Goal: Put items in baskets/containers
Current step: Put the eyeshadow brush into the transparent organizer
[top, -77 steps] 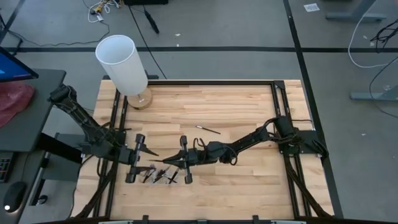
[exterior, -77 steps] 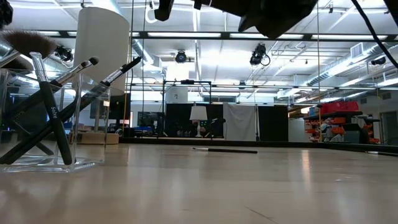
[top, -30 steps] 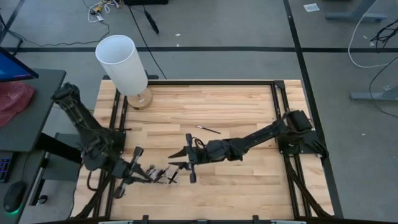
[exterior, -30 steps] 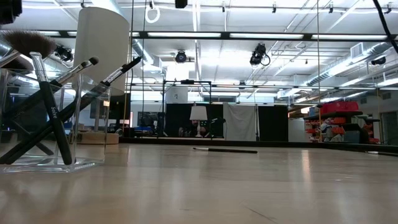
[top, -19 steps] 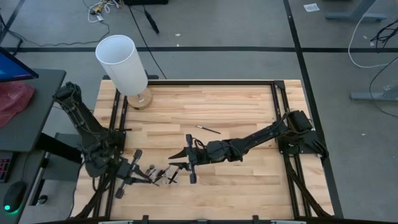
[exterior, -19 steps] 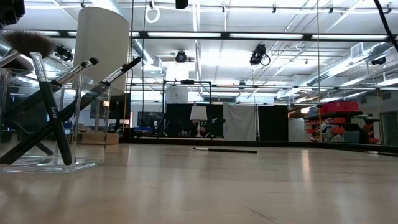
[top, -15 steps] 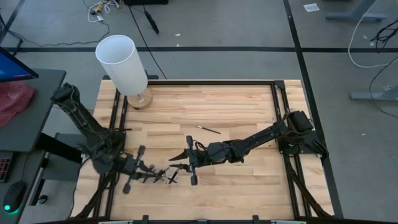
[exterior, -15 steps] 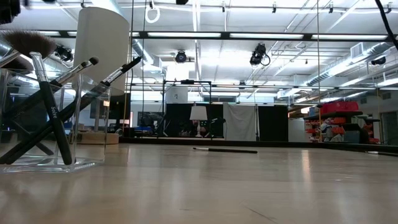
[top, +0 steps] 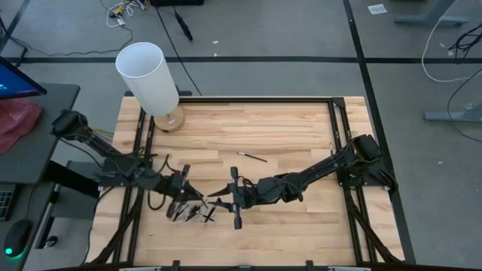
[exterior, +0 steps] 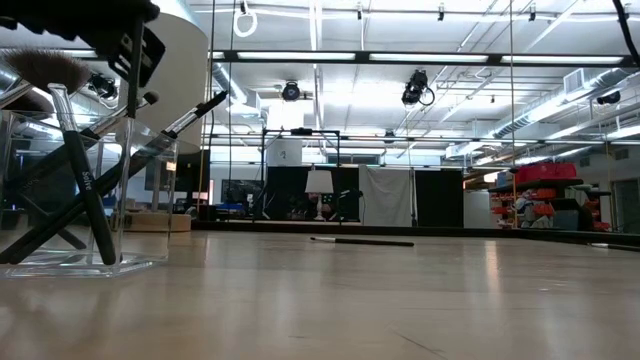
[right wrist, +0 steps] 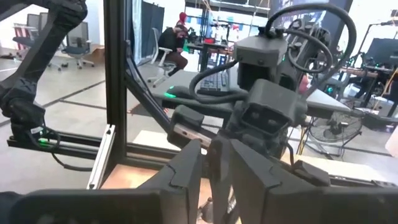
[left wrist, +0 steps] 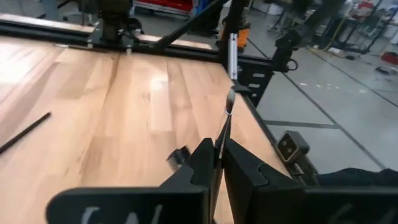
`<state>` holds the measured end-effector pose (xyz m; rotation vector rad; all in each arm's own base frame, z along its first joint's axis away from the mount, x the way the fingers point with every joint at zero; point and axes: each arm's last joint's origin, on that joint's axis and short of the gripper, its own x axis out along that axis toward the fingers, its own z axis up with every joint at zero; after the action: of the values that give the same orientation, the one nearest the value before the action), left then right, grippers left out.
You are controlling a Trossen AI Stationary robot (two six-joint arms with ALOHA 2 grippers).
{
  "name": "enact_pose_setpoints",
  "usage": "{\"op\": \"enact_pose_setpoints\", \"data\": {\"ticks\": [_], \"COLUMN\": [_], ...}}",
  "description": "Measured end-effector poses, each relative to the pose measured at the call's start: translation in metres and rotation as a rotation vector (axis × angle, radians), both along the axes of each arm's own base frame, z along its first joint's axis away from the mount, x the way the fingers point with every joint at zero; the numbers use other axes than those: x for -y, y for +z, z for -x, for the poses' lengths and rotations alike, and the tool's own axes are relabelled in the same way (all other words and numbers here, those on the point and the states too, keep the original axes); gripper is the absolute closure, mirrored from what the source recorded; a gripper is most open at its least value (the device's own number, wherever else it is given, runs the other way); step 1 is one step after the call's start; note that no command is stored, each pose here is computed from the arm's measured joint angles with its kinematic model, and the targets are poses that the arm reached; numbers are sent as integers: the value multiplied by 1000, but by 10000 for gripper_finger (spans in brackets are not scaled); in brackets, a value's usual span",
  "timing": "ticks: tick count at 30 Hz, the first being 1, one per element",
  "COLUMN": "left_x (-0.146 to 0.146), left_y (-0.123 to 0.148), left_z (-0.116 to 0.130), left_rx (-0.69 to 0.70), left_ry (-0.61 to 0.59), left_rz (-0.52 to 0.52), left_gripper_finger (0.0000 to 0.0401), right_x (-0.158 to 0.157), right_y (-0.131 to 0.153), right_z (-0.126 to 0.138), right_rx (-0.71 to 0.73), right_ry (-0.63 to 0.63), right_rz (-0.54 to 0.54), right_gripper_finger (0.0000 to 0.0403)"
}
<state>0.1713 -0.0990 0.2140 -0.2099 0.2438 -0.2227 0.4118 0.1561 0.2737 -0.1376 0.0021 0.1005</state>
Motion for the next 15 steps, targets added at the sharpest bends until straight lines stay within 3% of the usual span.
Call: {"op": "enact_pose_setpoints", "data": {"ticks": [15], "left_x": [10], "left_y": [-30], "left_z": [-18], "left_rx": [-116], "left_ry": [11], "left_rz": [-27], "left_gripper_finger": [370], "right_x": [1], "right_y": [0], "right_z": [0], "right_rx": [3], "right_ry": [-1], "right_rz": [-4], "right_gripper_finger": [318]}}
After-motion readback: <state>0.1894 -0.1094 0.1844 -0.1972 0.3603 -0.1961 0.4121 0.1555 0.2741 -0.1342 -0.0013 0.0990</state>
